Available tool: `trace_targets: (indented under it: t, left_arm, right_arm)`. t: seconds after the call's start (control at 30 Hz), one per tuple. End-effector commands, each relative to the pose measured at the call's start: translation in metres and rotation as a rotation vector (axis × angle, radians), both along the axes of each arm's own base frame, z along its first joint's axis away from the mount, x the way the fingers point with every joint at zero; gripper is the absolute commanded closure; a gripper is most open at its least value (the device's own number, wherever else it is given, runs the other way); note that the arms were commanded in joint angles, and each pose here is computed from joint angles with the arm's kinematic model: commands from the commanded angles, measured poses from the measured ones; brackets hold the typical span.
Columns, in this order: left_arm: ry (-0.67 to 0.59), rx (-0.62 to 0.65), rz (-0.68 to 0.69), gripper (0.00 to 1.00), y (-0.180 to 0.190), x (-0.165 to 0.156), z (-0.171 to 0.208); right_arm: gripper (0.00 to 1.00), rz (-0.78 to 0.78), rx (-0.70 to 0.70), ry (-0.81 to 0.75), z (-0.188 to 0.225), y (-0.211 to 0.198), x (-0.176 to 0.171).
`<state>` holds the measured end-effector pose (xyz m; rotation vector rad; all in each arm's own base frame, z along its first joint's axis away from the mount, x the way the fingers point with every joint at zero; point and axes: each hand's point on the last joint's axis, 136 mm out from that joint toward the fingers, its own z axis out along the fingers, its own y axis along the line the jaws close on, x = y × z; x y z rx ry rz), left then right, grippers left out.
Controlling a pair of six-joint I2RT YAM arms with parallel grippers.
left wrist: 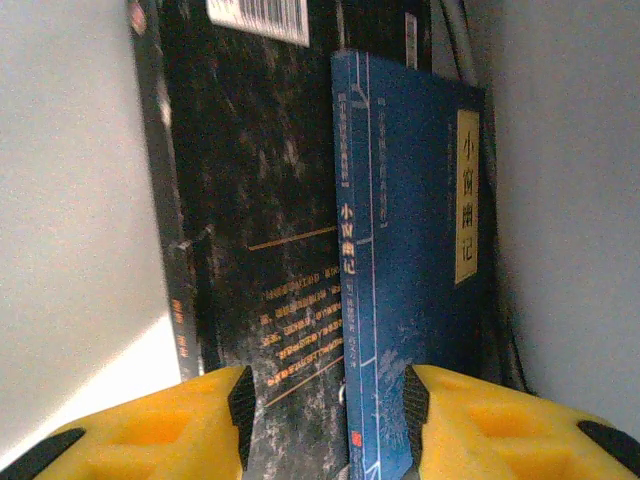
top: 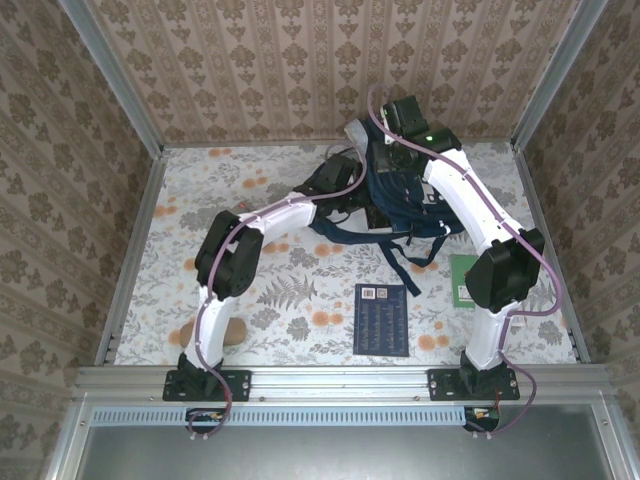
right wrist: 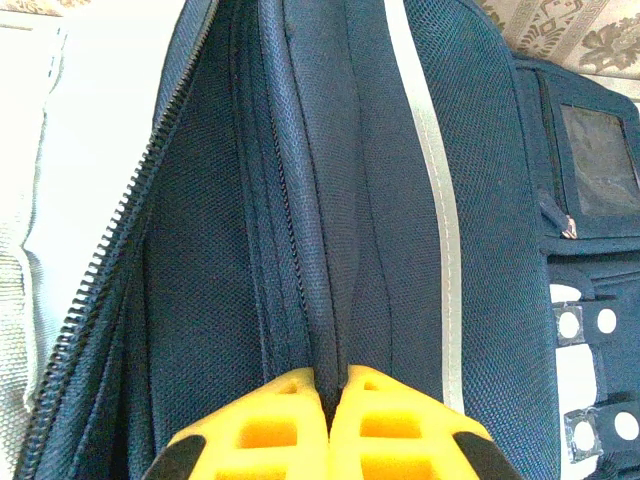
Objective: Pack the student bag
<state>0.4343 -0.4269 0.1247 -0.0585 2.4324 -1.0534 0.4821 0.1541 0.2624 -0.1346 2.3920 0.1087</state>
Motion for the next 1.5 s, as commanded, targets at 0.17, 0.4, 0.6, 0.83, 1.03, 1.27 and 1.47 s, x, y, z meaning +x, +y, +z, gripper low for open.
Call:
trace_targets:
  t: [0.17,0.4,0.6,0.83,1.03,1.27,1.47]
  left_arm:
    - [0.080,0.051,0.013,0.53,0.007,0.000,-0.032]
    - [0.088,-0.010,-0.041,0.56,-0.017,0.000,-0.034]
    - [0.065,-0.154,-0.129,0.63,-0.056,-0.002,-0.018]
    - [0.063,-0.241,-0.191,0.63,-0.091,-0.002,-0.010]
    - [0.051,-0.138,-0.149,0.48,-0.069,-0.002,-0.012]
    - [0.015,-0.029,-0.103,0.43,-0.017,-0.012,0.011]
    - [0.023,0.123,-0.071,0.43,0.036,-0.037,0.013]
  right_arm:
    - [1.00,-0.010,0.064,-0.086,0.028,0.006,0.007]
    - [1.00,-0.006,0.068,-0.079,0.025,0.007,0.006]
    - [1.00,0.005,0.089,-0.069,0.023,0.011,0.006]
    - [1.00,0.011,0.101,-0.062,0.021,0.014,0.007]
    - [1.00,-0.004,0.074,-0.055,0.016,0.009,0.006]
    - [0.71,-0.041,0.053,-0.048,0.012,-0.003,-0.004]
    - [0.58,-0.082,0.048,-0.026,0.002,-0.018,-0.035]
